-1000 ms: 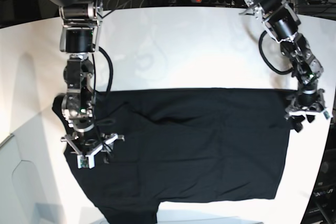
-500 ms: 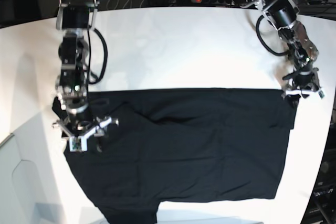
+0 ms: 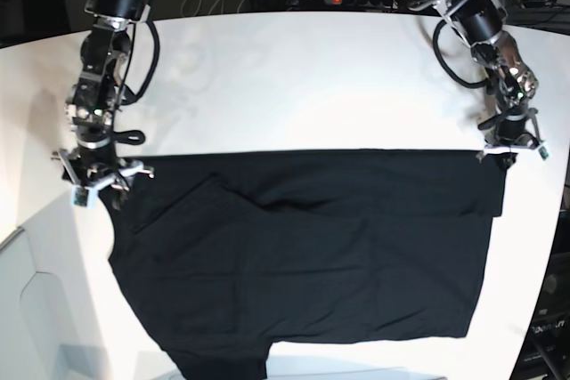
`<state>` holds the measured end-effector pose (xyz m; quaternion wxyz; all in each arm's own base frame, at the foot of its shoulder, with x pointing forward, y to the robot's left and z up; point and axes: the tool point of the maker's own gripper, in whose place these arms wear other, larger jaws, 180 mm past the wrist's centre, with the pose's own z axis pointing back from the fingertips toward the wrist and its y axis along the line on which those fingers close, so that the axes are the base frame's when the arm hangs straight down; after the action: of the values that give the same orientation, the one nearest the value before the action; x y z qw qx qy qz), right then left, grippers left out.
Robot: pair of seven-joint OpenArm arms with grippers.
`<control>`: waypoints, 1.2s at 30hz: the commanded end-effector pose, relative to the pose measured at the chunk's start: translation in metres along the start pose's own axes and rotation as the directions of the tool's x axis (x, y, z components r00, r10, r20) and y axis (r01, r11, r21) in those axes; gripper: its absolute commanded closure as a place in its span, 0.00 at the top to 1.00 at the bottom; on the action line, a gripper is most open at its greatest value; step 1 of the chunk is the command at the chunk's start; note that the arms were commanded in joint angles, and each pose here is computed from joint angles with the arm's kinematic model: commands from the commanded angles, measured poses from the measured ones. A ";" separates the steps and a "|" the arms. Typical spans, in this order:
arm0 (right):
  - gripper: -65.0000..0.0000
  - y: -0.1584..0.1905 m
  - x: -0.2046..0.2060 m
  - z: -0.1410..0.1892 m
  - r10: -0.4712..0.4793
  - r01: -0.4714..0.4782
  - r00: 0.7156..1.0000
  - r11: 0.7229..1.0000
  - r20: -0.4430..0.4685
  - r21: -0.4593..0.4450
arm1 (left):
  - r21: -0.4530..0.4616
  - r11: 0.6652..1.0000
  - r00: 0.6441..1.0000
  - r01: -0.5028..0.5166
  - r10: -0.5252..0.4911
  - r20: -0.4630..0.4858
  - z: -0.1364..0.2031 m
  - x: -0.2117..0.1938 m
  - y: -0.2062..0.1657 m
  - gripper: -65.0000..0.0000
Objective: Fold the T-shirt properly
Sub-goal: 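Drag the held edge back toward the arms, flattening the shirt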
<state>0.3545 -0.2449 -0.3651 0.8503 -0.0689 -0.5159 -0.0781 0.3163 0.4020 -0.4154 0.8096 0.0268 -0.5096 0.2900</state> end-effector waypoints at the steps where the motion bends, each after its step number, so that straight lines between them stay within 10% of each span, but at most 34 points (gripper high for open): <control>1: 0.55 -0.011 0.013 -0.003 -0.003 0.003 0.999 1.000 0.041 -0.022 | 0.001 1.000 1.000 0.012 -0.012 -0.021 -0.001 0.000 0.001 0.00; 15: 0.52 -0.042 -0.047 -0.017 -0.031 0.022 0.992 0.997 -0.122 -0.073 | 0.006 1.000 0.999 0.013 -0.013 -0.029 -0.002 -0.003 0.003 0.00; 22: 0.00 -0.044 -0.068 -0.009 -0.020 0.008 0.986 0.997 -0.166 -0.071 | 0.019 0.999 0.998 0.033 -0.032 -0.050 0.007 -0.013 0.014 0.00; 36: 0.00 -0.080 -0.092 0.047 0.102 -0.123 0.974 0.988 -0.200 -0.098 | 0.044 0.986 0.982 0.162 -0.156 -0.107 0.092 -0.065 0.038 0.00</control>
<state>0.2587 -0.3026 -0.4215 0.8900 -0.1279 -0.4329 -0.0636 0.2143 0.3715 -0.4248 0.8356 0.0629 -0.4893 0.2415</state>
